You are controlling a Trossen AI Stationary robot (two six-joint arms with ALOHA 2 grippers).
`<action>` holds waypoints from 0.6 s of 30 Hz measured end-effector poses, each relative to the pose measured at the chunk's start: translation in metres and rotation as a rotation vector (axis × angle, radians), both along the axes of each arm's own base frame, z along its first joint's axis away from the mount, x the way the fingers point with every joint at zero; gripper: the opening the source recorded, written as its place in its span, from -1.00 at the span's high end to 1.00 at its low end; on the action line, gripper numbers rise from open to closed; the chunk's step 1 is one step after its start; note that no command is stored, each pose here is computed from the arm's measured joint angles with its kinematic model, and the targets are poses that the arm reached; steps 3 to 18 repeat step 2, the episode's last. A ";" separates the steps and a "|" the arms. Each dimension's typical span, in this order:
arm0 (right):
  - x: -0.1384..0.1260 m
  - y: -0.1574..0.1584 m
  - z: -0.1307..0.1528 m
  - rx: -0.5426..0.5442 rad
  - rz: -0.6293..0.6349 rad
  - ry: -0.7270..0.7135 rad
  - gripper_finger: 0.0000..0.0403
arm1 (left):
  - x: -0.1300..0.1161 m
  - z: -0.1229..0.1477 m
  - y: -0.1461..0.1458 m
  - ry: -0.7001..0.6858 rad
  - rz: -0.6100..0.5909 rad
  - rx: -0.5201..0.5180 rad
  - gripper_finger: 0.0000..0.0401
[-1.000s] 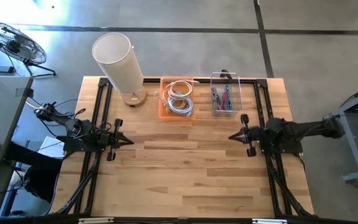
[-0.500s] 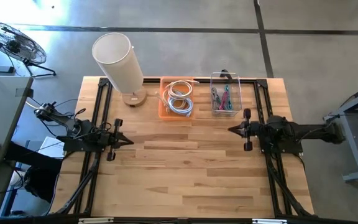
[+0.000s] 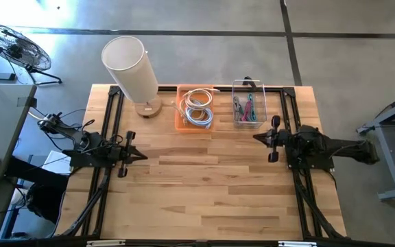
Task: Pick & Place USB Port
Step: Return to Home Position
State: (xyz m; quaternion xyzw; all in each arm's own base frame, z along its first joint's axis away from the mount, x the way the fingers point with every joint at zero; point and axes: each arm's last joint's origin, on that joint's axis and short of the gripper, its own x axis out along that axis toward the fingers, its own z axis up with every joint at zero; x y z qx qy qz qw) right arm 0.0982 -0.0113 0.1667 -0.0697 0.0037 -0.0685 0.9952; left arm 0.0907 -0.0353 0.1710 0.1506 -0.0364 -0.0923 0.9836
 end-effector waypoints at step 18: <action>0.001 0.000 -0.001 0.001 -0.001 0.010 0.99 | 0.000 0.000 0.000 0.000 0.000 0.000 0.99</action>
